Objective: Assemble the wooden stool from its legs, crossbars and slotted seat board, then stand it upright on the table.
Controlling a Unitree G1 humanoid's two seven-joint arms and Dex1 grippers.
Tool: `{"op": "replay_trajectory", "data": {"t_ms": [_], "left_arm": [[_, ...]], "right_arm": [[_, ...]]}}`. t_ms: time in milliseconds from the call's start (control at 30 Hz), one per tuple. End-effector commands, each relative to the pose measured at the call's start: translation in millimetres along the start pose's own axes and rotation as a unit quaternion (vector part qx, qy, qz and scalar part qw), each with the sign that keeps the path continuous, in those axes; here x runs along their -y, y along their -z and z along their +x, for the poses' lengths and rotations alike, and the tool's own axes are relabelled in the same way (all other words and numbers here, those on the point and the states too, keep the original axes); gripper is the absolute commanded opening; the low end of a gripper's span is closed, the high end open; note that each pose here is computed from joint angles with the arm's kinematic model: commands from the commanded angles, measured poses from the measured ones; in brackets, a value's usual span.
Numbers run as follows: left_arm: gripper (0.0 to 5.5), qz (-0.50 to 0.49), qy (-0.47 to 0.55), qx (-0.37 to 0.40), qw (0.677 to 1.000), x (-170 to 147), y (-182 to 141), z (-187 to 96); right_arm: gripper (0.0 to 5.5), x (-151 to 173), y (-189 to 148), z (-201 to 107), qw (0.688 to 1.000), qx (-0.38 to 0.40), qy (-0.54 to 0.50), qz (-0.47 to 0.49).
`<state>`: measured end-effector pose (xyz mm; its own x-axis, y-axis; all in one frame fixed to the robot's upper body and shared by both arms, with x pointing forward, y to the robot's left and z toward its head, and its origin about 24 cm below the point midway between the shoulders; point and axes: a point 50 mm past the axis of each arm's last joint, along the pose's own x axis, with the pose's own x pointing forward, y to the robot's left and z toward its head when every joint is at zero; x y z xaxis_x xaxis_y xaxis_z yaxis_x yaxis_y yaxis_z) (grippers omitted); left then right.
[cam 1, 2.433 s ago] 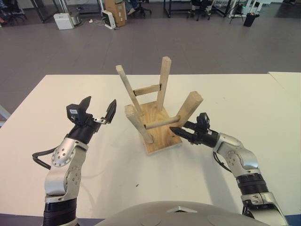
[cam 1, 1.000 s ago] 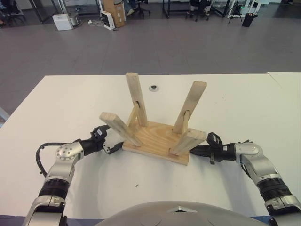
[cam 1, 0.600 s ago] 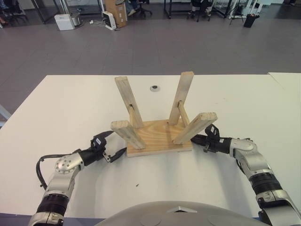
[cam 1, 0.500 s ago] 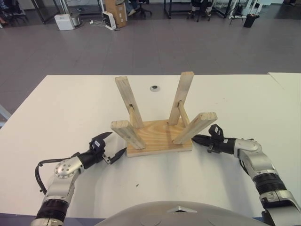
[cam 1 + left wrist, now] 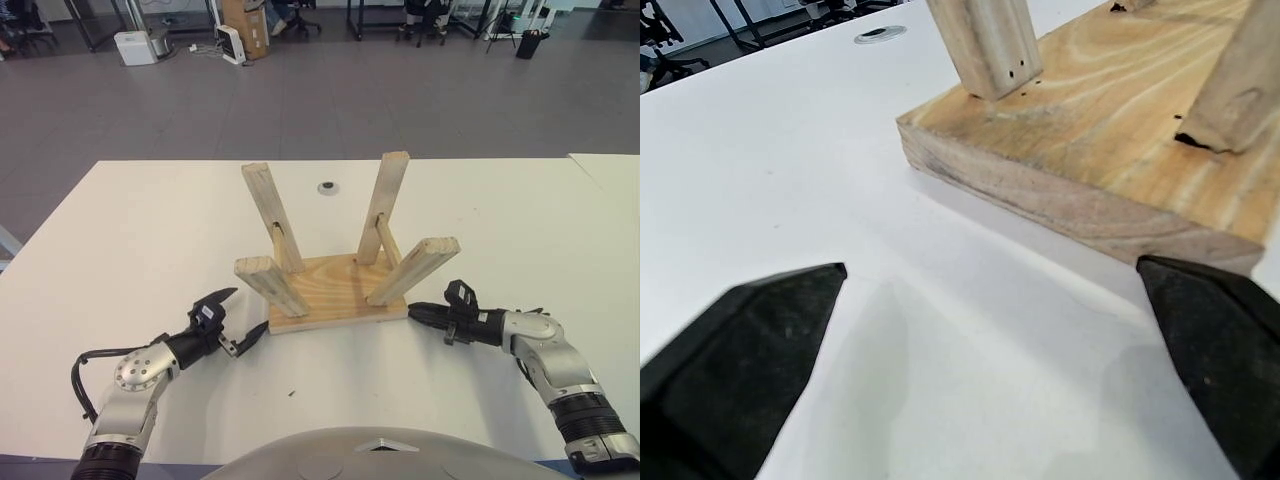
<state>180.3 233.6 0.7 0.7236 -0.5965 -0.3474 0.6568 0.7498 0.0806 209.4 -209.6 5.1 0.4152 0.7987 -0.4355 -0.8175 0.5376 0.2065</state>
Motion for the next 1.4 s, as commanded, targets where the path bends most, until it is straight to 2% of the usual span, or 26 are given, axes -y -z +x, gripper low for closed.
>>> {"op": "replay_trajectory", "data": {"t_ms": [33,267,367,467,600,733,900,1033,1100,1233,1400], "left_arm": [[5.4,0.018,0.04,0.046,0.998,8.2,-32.8,15.5],[5.4,0.063,0.071,0.102,0.99,10.6,-99.3,1.9],[5.4,0.069,0.066,0.11,0.989,6.7,-109.8,-0.5],[5.4,0.061,0.057,0.104,0.991,1.7,-105.7,-0.7],[5.4,0.037,0.066,0.069,0.995,5.5,-82.5,-2.2],[5.4,0.024,0.087,0.032,0.995,2.8,-61.9,-12.3],[5.4,0.038,0.088,0.001,0.995,-13.6,-47.2,-19.2],[5.4,0.03,0.105,0.01,0.994,-12.9,-43.5,-14.3],[5.4,0.017,0.136,0.021,0.99,-6.0,-44.4,-6.3],[4.85,0.022,0.166,0.046,0.985,-3.7,-52.0,11.8],[4.07,0.033,0.188,0.034,0.981,-6.3,-47.0,21.0]], "right_arm": [[0.6,-16.9,-32.4,10.8,0.997,0.045,-0.066,-0.018],[0.6,-16.3,-106.0,-8.2,0.987,0.126,-0.082,-0.06],[0.6,-21.9,-120.3,-13.6,0.981,0.149,-0.105,-0.064],[0.6,-25.6,-134.2,-16.9,0.975,0.176,-0.123,-0.053],[0.6,-16.8,-107.0,-16.7,0.986,0.115,-0.119,-0.028],[0.6,22.4,-67.4,-26.8,0.999,0.03,-0.032,-0.01],[1.41,43.0,-43.6,-32.2,0.999,-0.016,-0.016,-0.032],[2.06,50.1,-50.0,-23.5,0.998,0.003,-0.037,-0.059],[2.06,50.0,-56.2,-14.8,0.996,0.016,-0.057,-0.07],[2.09,43.8,-65.7,6.9,0.989,0.025,-0.111,-0.095],[2.09,41.8,-62.8,23.8,0.985,0.01,-0.131,-0.109]]}}
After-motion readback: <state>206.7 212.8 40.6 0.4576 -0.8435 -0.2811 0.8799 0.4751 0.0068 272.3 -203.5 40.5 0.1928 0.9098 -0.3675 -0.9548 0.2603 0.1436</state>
